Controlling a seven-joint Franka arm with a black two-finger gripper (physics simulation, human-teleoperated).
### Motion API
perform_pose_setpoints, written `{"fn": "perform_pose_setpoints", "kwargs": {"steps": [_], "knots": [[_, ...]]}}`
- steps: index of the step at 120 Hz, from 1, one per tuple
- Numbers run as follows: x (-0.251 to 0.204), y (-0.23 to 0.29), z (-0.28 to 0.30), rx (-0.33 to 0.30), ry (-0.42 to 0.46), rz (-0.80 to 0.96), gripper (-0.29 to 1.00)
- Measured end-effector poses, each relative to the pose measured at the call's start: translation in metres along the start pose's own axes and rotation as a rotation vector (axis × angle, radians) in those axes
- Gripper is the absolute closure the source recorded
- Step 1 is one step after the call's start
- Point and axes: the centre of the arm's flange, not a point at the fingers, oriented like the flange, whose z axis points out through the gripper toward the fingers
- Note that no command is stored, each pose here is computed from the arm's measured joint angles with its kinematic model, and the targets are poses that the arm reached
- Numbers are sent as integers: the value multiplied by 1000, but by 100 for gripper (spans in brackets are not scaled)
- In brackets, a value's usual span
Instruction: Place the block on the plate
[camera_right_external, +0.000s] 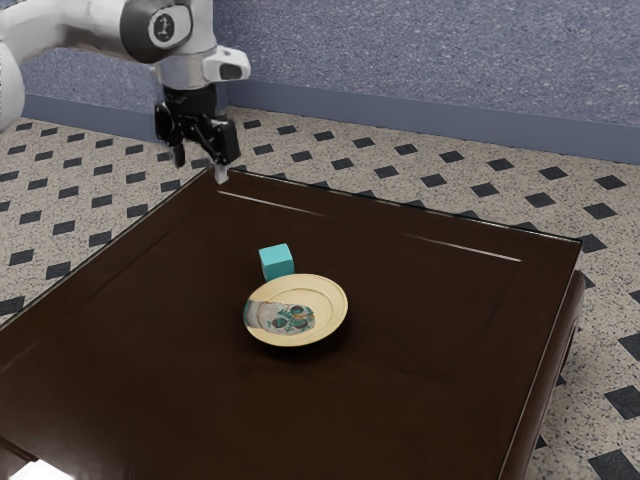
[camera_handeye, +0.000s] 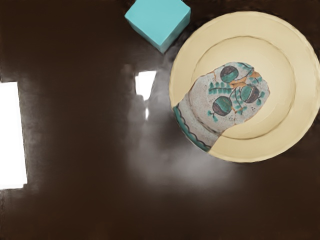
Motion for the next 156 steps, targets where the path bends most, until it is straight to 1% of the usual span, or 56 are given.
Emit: {"fn": "perform_pose_setpoints", "kwargs": {"steps": [5,12,16,24,37,49,57,66,76,88,117,142,156], "knots": [[-6,18,7,13,-6,27,0],[-4,22,18,19,-4,37,0],[8,16,36,24,-15,25,0],[53,-8,73,30,-13,-32,0],[127,-41,156,-13,-7,-123,0],[155,-55,212,-67,5,-206,0],[162,-58,229,-96,28,-285,0],[167,-55,234,-118,47,-393,0],[173,-49,254,-132,33,-523,0],[180,-39,282,-119,11,-649,0],[183,-26,298,-106,2,-941,0],[184,-21,302,-104,-5,-1121,0],[183,-23,303,-88,-2,-1172,0]]}}
